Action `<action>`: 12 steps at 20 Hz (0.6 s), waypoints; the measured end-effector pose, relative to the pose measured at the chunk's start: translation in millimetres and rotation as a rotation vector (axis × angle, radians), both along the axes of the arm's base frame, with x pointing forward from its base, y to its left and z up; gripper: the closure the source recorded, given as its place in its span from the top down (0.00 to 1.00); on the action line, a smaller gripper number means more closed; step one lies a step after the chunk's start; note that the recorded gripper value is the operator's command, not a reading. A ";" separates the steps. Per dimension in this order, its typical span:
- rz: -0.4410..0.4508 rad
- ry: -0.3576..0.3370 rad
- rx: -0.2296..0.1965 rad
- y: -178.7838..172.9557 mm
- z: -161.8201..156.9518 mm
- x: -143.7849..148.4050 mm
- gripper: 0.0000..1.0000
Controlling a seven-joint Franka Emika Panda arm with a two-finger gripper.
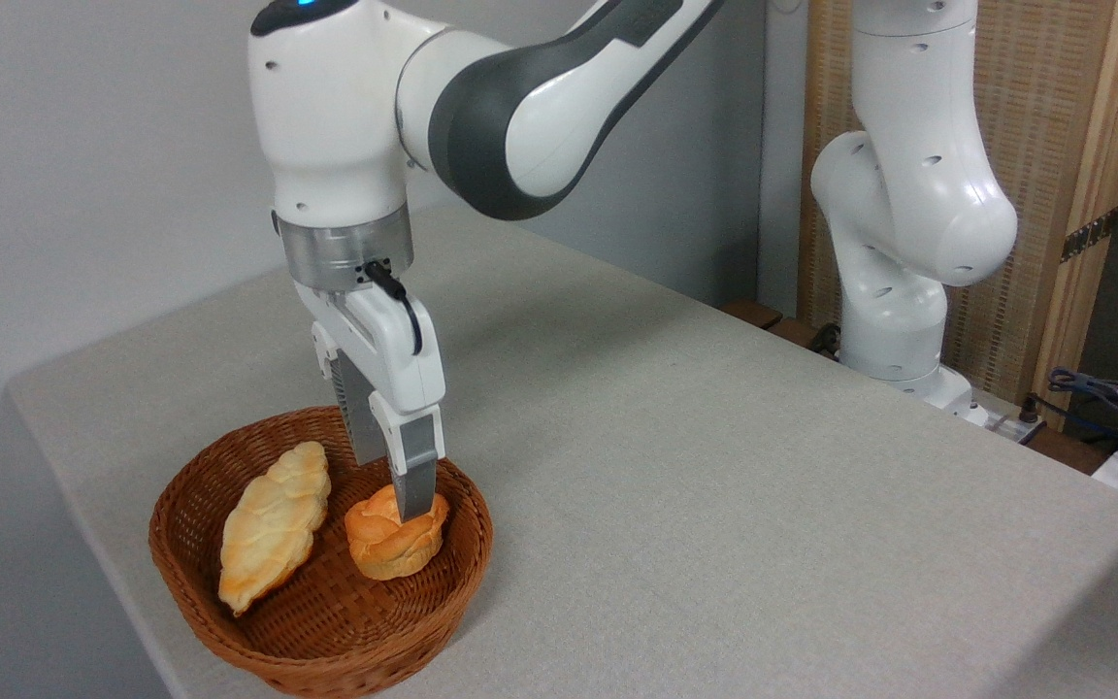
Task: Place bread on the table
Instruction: 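Lower the open gripper onto the small round orange bun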
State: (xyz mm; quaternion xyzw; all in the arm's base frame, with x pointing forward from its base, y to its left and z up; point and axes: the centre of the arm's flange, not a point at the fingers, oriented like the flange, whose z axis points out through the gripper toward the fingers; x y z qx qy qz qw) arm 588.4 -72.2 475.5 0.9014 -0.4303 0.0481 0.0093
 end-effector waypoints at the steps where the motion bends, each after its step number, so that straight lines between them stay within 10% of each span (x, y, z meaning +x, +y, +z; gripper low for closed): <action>1: -0.004 0.004 0.002 -1.0 -3.0 0.5 1.00; 12: -0.054 0.026 0.021 -7.1 -34.3 8.8 1.00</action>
